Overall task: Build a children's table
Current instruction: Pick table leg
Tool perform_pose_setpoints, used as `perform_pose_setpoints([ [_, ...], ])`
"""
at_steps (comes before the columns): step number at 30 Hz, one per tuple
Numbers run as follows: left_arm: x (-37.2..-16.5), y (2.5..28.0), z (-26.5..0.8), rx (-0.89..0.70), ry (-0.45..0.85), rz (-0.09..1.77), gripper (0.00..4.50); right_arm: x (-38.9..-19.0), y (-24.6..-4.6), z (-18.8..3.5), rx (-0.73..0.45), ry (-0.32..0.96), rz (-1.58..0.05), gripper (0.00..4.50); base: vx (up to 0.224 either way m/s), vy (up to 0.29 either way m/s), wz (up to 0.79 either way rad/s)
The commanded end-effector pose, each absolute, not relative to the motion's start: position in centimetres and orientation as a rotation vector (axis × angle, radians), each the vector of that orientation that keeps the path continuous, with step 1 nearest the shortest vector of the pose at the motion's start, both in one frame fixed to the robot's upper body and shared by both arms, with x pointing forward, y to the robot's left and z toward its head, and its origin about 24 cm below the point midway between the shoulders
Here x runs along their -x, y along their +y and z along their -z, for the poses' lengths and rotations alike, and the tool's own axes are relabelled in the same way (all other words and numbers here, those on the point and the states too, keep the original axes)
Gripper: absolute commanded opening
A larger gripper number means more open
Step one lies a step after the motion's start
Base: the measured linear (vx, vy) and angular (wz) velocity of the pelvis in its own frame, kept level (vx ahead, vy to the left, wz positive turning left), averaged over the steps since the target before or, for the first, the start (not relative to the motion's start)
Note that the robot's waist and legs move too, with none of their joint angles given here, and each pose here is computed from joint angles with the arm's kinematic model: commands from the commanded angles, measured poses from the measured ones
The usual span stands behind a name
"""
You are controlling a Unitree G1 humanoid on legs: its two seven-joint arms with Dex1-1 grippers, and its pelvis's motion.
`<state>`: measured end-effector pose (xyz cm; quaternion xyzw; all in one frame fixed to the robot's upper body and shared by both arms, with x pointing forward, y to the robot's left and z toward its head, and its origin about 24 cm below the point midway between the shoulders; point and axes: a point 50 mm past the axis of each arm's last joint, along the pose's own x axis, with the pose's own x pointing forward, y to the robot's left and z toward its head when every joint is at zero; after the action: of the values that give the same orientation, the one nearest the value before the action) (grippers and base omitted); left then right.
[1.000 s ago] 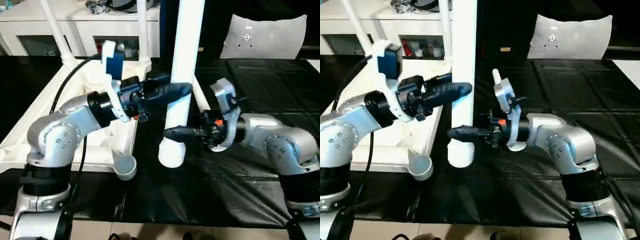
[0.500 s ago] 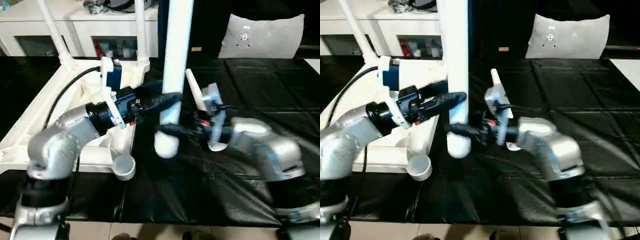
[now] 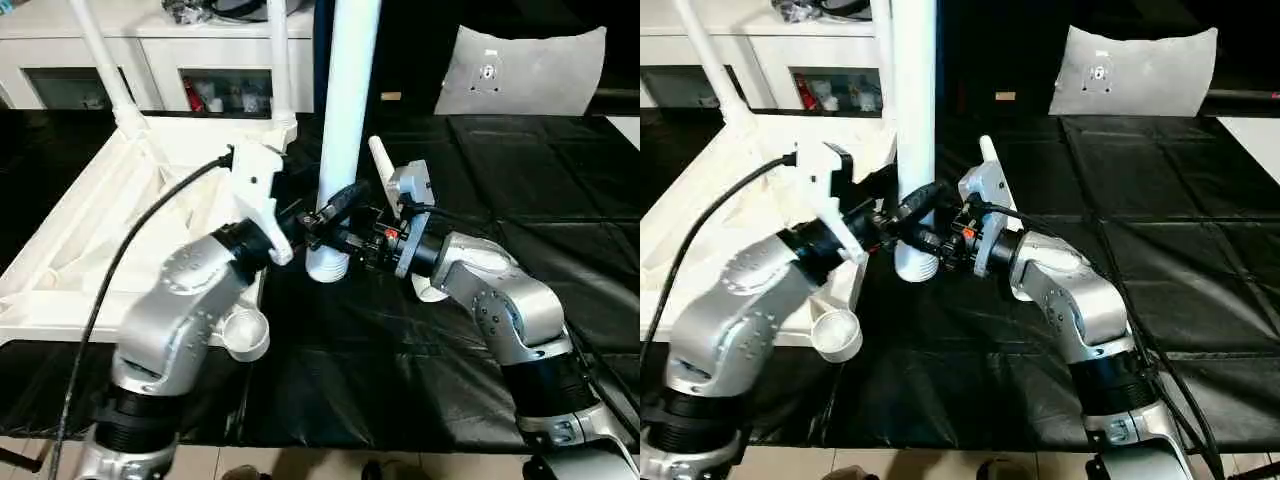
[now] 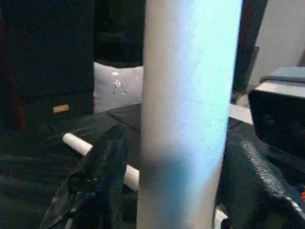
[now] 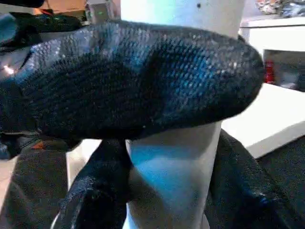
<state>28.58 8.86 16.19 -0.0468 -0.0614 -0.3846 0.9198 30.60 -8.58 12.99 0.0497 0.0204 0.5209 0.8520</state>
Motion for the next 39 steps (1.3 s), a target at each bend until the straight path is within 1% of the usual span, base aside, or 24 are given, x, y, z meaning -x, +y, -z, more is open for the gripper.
perform_pose_setpoints([
  [1, -28.7, 9.4, -16.4, 0.071, -0.144, 0.738, 2.43, -30.7, -8.6, -13.6, -0.095, 0.006, -1.098, 1.89, 0.000, 0.000, 0.00],
  [3, -28.7, 9.3, -16.3, 0.067, -0.151, 0.728, 2.20, -30.8, -8.7, -13.6, -0.090, 0.004, -1.094, 1.89, 0.000, 0.000, 0.00],
  [6, -28.7, 9.3, -16.4, 0.069, -0.158, 0.715, 1.98, -30.9, -8.7, -13.6, -0.085, 0.003, -1.092, 1.89, 0.000, 0.000, 0.00],
  [11, -28.8, 9.3, -16.4, 0.087, -0.150, 0.695, 1.93, -31.0, -8.6, -13.6, -0.076, 0.005, -1.088, 1.89, 0.000, 0.000, 0.00],
  [14, -29.3, 9.6, -16.5, 0.090, -0.138, 0.656, 1.92, -31.1, -8.6, -13.6, -0.062, 0.018, -1.084, 1.89, 0.000, 0.000, 0.00],
  [17, -29.6, 9.8, -16.7, 0.105, -0.135, 0.648, 1.92, -31.3, -8.6, -13.8, -0.084, 0.022, -1.080, 1.89, 0.000, 0.000, 0.00],
  [18, -29.7, 9.8, -16.8, 0.107, -0.135, 0.649, 1.92, -31.3, -8.6, -13.8, -0.089, 0.022, -1.079, 2.24, 0.000, 0.000, 0.00],
  [19, -29.7, 9.8, -16.8, 0.107, -0.135, 0.649, 1.92, -31.3, -8.6, -13.8, -0.090, 0.022, -1.079, 2.45, 0.000, 0.000, 0.00],
  [20, -29.8, 10.0, -16.9, 0.120, -0.133, 0.650, 1.92, -31.4, -8.7, -13.9, -0.092, 0.022, -1.080, 2.45, 0.000, 0.000, 0.00],
  [22, -30.1, 10.4, -17.3, 0.172, -0.132, 0.653, 1.91, -31.3, -9.0, -14.0, -0.089, 0.021, -1.094, 2.76, 0.000, 0.000, 0.00],
  [23, -30.1, 10.4, -17.3, 0.172, -0.132, 0.653, 1.91, -31.3, -9.0, -14.0, -0.089, 0.021, -1.094, 2.76, 0.000, 0.000, 0.00],
  [26, -30.5, 11.0, -17.7, 0.229, -0.119, 0.686, 1.91, -31.2, -9.7, -14.3, -0.083, 0.027, -1.116, 3.07, 0.000, 0.000, 0.00],
  [27, -30.6, 11.0, -17.7, 0.235, -0.117, 0.692, 1.91, -31.2, -9.8, -14.4, -0.083, 0.029, -1.120, 3.07, 0.000, 0.000, 0.00],
  [28, -30.6, 11.1, -18.1, 0.281, -0.116, 0.733, 1.91, -31.2, -10.2, -14.6, -0.104, 0.037, -1.130, 3.25, 0.000, 0.000, 0.00],
  [29, -30.6, 11.2, -18.3, 0.309, -0.116, 0.755, 1.91, -31.2, -10.4, -14.8, -0.119, 0.042, -1.132, 3.25, 0.000, 0.000, 0.00],
  [31, -30.5, 11.2, -18.6, 0.342, -0.114, 0.783, 1.91, -31.3, -10.8, -15.0, -0.133, 0.046, -1.136, 3.51, 0.000, 0.000, 0.00],
  [32, -30.5, 11.3, -18.7, 0.347, -0.114, 0.793, 1.91, -31.3, -10.9, -15.1, -0.136, 0.045, -1.136, 3.60, 0.000, 0.000, 0.00],
  [33, -30.5, 11.3, -18.7, 0.349, -0.114, 0.800, 1.91, -31.3, -11.0, -15.2, -0.141, 0.046, -1.135, 3.60, 0.000, 0.000, 0.00],
  [34, -30.4, 11.3, -18.9, 0.350, -0.114, 0.825, 1.91, -31.5, -11.3, -15.4, -0.158, 0.047, -1.132, 3.82, 0.000, 0.000, 0.00],
  [35, -30.4, 11.3, -18.9, 0.350, -0.114, 0.825, 1.91, -31.5, -11.3, -15.4, -0.158, 0.047, -1.132, 3.82, 0.000, 0.000, 0.00],
  [37, -30.3, 11.4, -19.4, 0.340, -0.116, 0.887, 1.91, -31.5, -12.0, -15.8, -0.161, 0.056, -1.151, 3.98, 0.000, 0.000, 0.00],
  [39, -30.1, 11.4, -19.6, 0.337, -0.114, 0.919, 1.91, -31.5, -12.3, -15.9, -0.158, 0.063, -1.160, 4.14, 0.000, 0.000, 0.00],
])
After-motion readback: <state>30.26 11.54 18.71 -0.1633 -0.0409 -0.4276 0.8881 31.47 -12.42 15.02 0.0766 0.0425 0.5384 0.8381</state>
